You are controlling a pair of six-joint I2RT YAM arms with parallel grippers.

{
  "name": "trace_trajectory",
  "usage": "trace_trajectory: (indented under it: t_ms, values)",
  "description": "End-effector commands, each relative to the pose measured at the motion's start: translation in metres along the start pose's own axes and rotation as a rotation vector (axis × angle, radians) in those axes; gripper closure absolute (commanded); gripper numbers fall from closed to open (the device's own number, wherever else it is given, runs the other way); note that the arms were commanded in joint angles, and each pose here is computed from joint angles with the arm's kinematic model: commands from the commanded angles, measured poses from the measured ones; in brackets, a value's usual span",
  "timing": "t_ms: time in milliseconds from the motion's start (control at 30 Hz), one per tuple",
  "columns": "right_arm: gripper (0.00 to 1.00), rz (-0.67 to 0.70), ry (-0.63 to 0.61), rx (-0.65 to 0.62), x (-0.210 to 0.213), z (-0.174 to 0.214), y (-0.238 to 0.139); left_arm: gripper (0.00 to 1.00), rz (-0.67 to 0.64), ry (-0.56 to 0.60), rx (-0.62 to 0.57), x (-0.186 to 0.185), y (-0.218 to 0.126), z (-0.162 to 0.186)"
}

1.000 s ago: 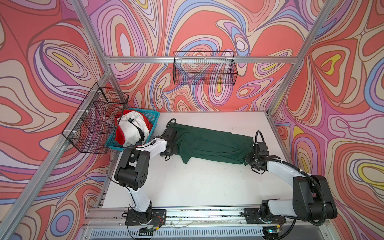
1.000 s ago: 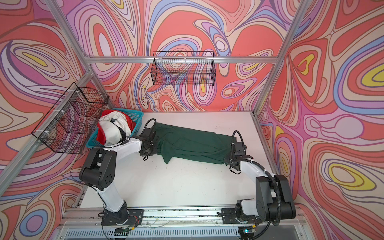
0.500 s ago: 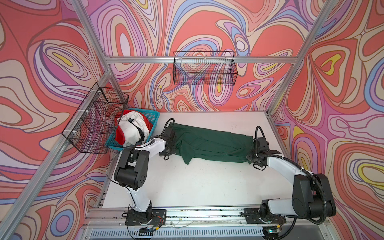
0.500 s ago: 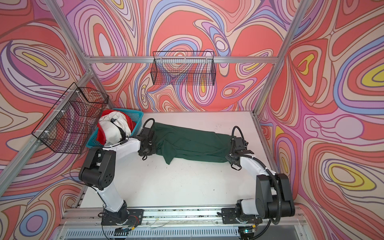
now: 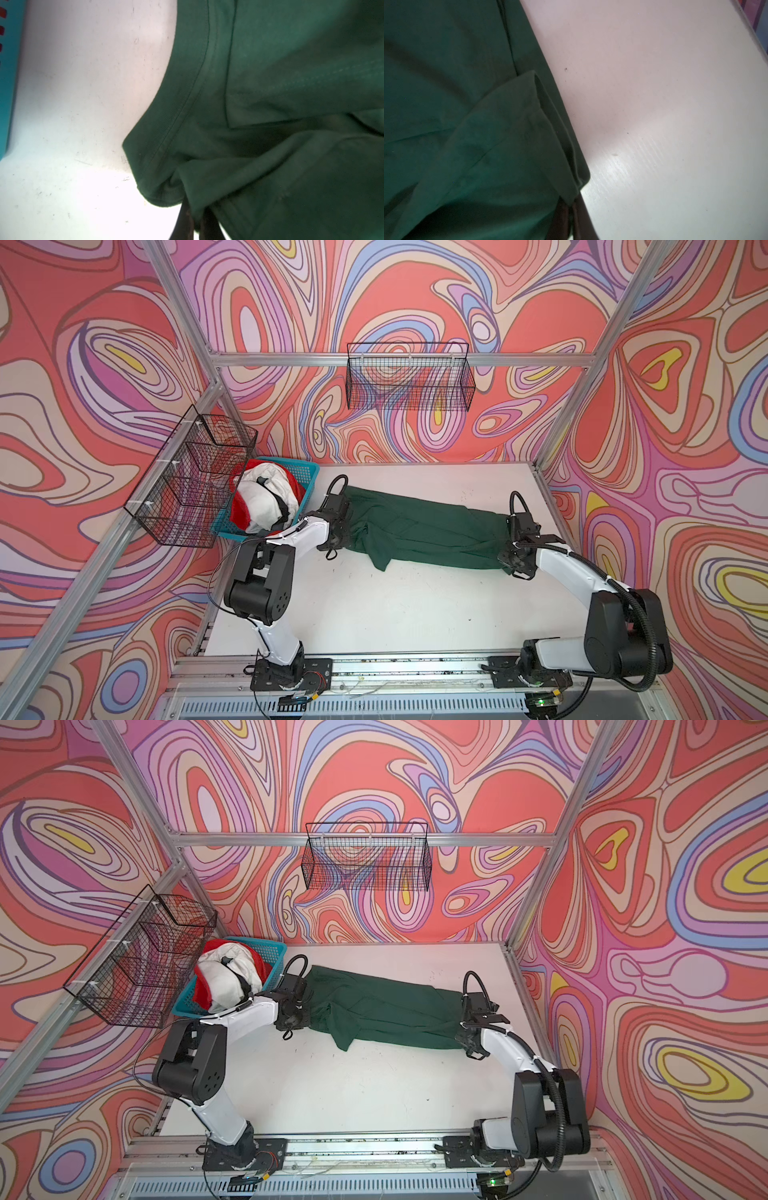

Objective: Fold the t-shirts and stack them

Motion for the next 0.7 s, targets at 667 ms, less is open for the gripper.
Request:
trace_trajectory:
  t_ms: [667]
  values:
    - [0.62,0.157,-0.052,0.065,-0.021,0.014,0.028,1.0,-0.042,0.015,0.01,0.009,0.008,-0.016]
Point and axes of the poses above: each gripper's point midway between its finger pads, its own y axis out along the fingers, its own x axis along the line the jaws close on, z = x × y, the point moved 2 cm from there along -y, back along the fingers, and after that the axes turned 3 degrees about y, right-handed, at the moved point
